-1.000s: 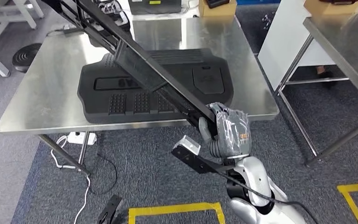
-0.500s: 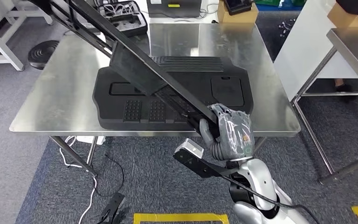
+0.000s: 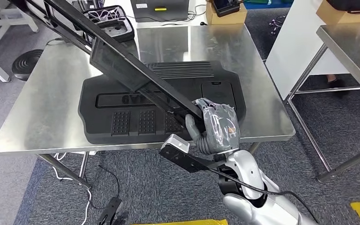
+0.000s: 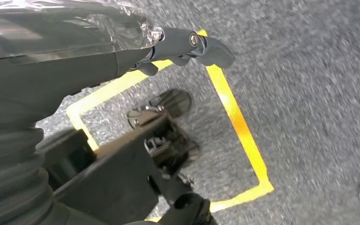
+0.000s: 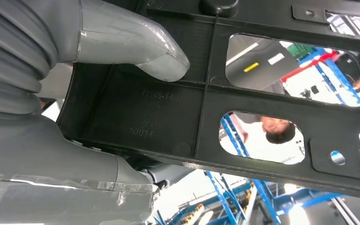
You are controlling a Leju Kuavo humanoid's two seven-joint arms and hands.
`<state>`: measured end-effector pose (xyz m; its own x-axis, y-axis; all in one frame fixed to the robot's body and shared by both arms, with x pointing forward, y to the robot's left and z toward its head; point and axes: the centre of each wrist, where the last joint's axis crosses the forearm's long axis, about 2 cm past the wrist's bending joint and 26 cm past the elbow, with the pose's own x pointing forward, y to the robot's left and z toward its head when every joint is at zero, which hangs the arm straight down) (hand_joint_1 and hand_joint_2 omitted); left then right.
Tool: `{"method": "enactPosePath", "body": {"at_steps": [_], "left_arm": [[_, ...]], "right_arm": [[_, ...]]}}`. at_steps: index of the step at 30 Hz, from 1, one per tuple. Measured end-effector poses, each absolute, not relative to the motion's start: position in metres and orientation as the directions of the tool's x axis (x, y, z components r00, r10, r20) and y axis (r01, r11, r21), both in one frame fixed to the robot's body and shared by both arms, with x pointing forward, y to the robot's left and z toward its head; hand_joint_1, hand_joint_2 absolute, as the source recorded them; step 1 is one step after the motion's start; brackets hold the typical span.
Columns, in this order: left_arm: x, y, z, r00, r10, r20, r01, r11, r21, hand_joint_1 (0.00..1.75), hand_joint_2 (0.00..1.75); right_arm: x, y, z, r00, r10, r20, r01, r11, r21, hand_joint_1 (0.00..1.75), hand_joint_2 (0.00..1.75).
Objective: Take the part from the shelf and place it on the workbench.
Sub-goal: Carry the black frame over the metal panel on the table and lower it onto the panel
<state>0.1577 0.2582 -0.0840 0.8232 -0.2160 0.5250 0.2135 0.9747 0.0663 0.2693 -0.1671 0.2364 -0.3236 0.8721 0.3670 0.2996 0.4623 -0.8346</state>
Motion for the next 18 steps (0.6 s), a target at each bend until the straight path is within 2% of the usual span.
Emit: {"method": "enactPosePath", "body": {"at_steps": [18], "left_arm": [[0.1573,0.2595,-0.0843,0.822,-0.222,0.524,0.220,0.973,0.067,0.00,1.75]], "right_arm": [[0.2699,-0.1657,0.2325,-0.310,0.878,0.365,0.299,0.455,-0.839,1.64,1.75]]}}
